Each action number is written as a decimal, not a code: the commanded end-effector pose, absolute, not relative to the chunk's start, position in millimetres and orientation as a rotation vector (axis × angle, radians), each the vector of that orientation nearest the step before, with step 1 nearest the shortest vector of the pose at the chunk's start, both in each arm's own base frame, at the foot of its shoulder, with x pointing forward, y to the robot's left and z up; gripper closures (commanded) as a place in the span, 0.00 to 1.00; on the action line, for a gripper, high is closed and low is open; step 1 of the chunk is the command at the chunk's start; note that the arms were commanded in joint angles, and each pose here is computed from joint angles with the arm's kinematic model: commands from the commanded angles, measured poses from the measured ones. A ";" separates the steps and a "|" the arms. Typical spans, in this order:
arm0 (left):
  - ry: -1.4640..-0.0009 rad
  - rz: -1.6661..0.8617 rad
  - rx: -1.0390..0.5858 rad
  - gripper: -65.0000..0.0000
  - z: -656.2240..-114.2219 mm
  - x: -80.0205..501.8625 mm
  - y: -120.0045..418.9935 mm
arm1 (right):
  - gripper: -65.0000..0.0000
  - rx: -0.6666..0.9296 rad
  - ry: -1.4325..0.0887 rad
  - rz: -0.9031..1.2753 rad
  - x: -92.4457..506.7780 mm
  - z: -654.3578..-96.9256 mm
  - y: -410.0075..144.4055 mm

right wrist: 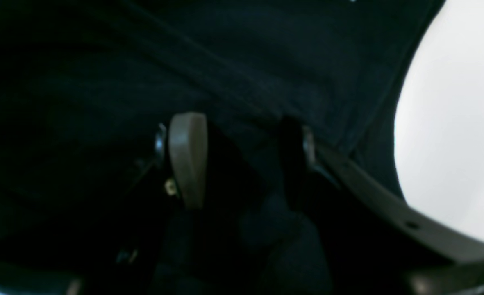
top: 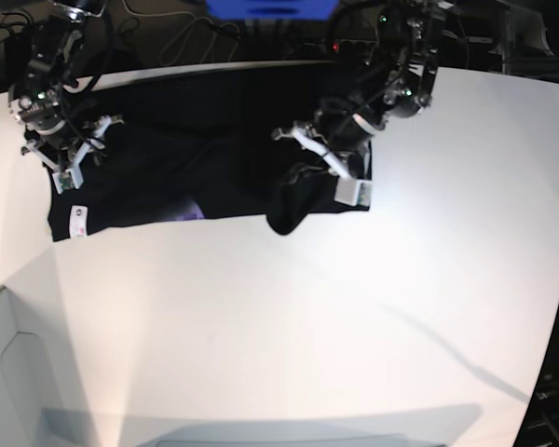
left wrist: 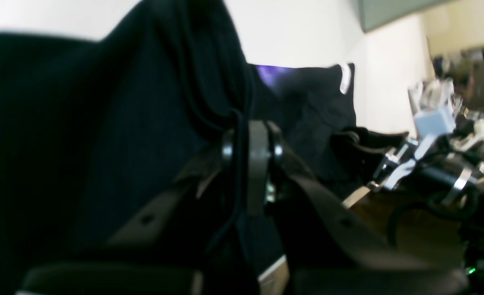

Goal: Fold the T-shirt properly
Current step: 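Lift the end held by the left gripper and fold it toward the right gripper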

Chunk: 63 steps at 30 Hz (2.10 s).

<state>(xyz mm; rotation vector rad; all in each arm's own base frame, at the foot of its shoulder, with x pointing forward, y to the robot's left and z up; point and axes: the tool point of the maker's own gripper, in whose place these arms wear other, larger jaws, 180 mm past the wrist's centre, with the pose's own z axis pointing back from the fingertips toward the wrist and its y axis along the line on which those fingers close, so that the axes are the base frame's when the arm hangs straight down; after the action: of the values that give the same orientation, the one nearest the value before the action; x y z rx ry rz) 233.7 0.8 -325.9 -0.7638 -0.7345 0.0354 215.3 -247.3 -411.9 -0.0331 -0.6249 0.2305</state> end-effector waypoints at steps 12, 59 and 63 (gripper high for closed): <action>-0.713 -0.235 -0.753 1.00 -338.6 242.4 -63.7 | 0.54 -0.045 -0.671 0.248 230.5 -399.2 -249.7; -0.833 -0.441 -0.639 0.47 -309.2 264.8 -78.5 | 0.54 -0.038 -0.697 0.270 242.8 -392.9 -242.3; -0.802 -0.395 -0.537 0.55 -331.1 263.4 -29.7 | 0.54 -0.038 -0.708 0.269 247.4 -390.2 -241.8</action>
<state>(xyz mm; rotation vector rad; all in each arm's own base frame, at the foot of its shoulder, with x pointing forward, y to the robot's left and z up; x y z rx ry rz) 257.4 -21.1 -347.9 -0.4972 -0.7484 -0.3906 241.5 -241.0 -399.9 -0.0330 -0.6720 0.2523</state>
